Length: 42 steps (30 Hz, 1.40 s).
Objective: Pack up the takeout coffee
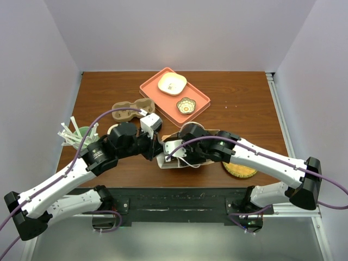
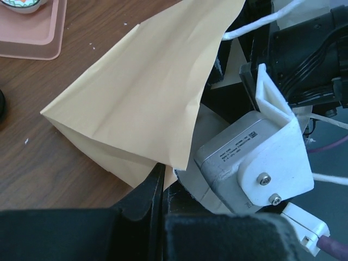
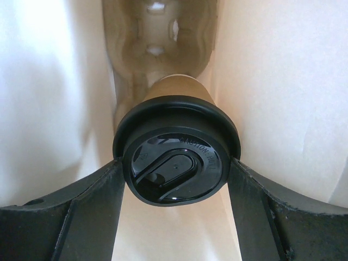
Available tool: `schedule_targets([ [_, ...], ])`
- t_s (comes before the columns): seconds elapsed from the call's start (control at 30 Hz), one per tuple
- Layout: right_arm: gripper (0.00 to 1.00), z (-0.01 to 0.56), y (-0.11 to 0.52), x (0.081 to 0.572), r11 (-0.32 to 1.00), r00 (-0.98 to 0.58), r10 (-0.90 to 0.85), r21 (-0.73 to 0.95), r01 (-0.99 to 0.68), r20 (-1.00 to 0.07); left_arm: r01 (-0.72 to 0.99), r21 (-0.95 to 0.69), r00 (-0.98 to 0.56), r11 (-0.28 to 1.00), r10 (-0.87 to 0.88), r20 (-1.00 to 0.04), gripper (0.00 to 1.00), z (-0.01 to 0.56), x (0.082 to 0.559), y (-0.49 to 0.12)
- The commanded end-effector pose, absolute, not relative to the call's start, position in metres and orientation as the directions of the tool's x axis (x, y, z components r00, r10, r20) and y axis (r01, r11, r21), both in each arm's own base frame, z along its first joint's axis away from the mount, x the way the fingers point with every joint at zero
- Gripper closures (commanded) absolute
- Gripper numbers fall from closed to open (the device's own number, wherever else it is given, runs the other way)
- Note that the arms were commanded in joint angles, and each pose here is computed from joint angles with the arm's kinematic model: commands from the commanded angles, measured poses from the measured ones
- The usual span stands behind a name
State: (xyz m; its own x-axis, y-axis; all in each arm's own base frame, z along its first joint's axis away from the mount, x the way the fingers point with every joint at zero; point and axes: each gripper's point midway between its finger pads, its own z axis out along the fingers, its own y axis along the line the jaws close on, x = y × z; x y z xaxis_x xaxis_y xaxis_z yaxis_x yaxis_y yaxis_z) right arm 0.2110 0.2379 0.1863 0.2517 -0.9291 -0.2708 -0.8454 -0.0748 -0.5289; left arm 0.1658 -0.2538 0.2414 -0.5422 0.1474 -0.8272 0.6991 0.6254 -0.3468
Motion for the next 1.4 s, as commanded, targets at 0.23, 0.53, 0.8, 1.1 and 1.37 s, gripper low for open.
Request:
schedule_targets([
  [0.23,0.78,0.167,0.241,0.224,-0.028,0.252,-0.922,-0.600,-0.799,-0.293,0.758,-0.391,-0.520,0.522,0.123,-0.845,1.00,0.268,0.158,-0.275],
  [0.53,0.77,0.173,0.240,0.242,0.048,0.242,-0.920,-0.701,-0.712,-0.309,0.744,-0.411,-0.550,0.526,0.133,-0.825,1.00,0.259,0.154,-0.274],
  [0.8,0.77,0.175,0.223,0.229,0.013,0.249,-0.924,-0.676,-0.737,-0.289,0.735,-0.392,-0.555,0.553,0.158,-0.817,1.00,0.249,0.157,-0.270],
  [1.1,0.77,0.186,0.223,0.220,0.001,0.245,-0.920,-0.626,-0.780,-0.307,0.729,-0.365,-0.553,0.579,0.184,-0.813,1.00,0.240,0.163,-0.269],
  [1.37,0.77,0.199,0.229,0.221,-0.028,0.269,-0.916,-0.622,-0.782,-0.297,0.735,-0.349,-0.540,0.582,0.191,-0.820,1.00,0.248,0.167,-0.271],
])
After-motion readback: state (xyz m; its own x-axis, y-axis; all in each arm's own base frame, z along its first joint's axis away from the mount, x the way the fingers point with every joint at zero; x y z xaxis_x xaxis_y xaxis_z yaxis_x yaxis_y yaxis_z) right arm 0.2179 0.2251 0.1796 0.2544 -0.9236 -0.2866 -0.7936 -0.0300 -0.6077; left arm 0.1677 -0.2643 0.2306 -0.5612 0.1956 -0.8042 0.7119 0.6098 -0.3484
